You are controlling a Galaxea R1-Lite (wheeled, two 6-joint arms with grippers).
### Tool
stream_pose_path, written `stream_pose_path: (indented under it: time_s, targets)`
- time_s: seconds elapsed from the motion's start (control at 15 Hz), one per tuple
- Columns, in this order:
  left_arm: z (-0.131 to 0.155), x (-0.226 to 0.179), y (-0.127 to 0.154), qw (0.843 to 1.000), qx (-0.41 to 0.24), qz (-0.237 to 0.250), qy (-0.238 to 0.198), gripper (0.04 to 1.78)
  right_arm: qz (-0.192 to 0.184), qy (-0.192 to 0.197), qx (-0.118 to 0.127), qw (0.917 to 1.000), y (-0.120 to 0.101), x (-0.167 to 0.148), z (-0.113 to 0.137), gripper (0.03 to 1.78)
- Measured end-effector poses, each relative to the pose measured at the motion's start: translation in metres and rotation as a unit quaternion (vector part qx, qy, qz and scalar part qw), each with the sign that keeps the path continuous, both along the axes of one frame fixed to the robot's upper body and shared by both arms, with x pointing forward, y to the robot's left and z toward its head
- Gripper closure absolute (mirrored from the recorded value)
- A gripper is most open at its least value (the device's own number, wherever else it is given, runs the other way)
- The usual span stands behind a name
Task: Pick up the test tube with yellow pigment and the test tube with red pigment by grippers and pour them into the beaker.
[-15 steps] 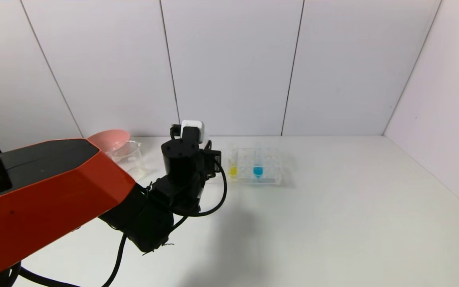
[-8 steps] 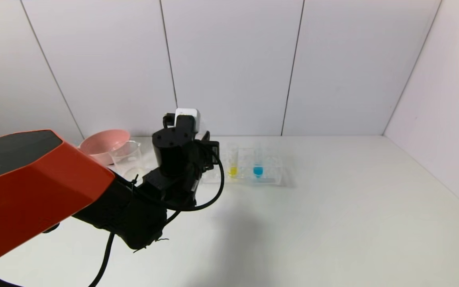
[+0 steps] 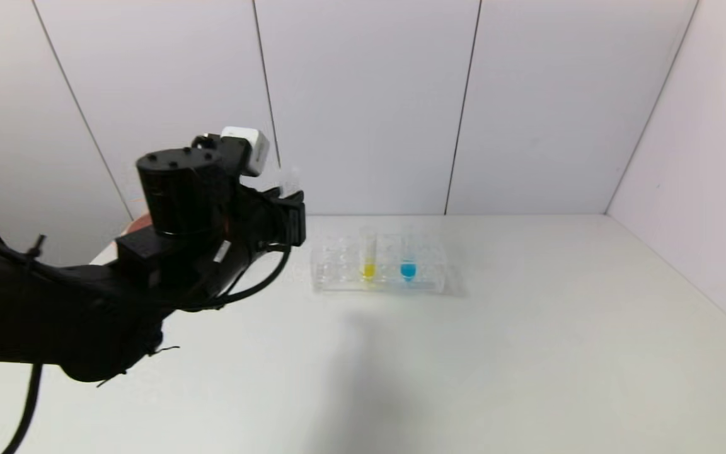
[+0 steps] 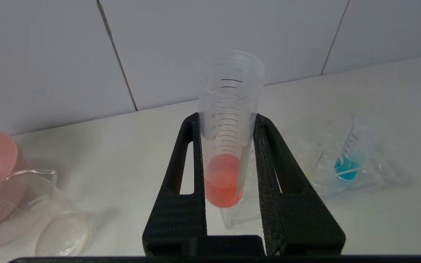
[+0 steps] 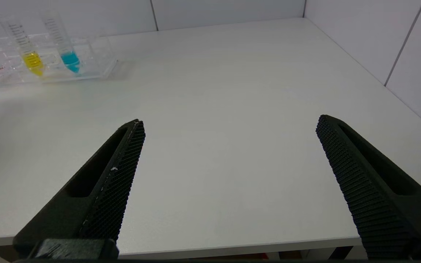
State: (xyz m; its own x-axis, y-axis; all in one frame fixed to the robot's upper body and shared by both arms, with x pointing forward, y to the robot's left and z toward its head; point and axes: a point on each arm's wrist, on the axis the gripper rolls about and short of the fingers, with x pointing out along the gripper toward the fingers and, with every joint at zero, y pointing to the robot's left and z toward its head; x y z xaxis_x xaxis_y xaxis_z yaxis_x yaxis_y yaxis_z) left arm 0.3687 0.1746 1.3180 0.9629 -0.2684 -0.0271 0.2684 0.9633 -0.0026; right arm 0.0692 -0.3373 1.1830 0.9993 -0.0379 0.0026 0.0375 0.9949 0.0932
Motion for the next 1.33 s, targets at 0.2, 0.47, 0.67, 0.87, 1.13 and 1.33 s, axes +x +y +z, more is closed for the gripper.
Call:
stream_pose_path:
  time_s: [0.2, 0.47, 0.67, 0.87, 1.13, 1.33]
  targets:
    - [0.015, -0.01, 0.058, 0.999, 0.014, -0.023, 0.043, 1.4, 0.0, 0.0, 0.0, 1.0, 0.0, 0.0, 0.0, 0.1]
    - [0.024, -0.02, 0.133, 0.996, 0.028, -0.044, 0.066, 1.4, 0.0, 0.0, 0.0, 1.0, 0.0, 0.0, 0.0, 0.1]
    - [0.019, -0.022, 0.177, 0.992, 0.043, -0.084, 0.084, 1.4, 0.0, 0.0, 0.0, 1.0, 0.0, 0.0, 0.0, 0.1]
    - [0.011, -0.008, 0.199, 0.986, 0.078, -0.107, 0.101, 1.4, 0.0, 0.0, 0.0, 1.0, 0.0, 0.0, 0.0, 0.1]
    - [0.002, 0.022, 0.215, 0.973, 0.134, -0.118, 0.143, 1.4, 0.0, 0.0, 0.0, 1.0, 0.0, 0.0, 0.0, 0.1]
    - [0.004, 0.046, 0.222, 0.965, 0.161, -0.128, 0.159, 1.4, 0.0, 0.0, 0.0, 1.0, 0.0, 0.0, 0.0, 0.1]
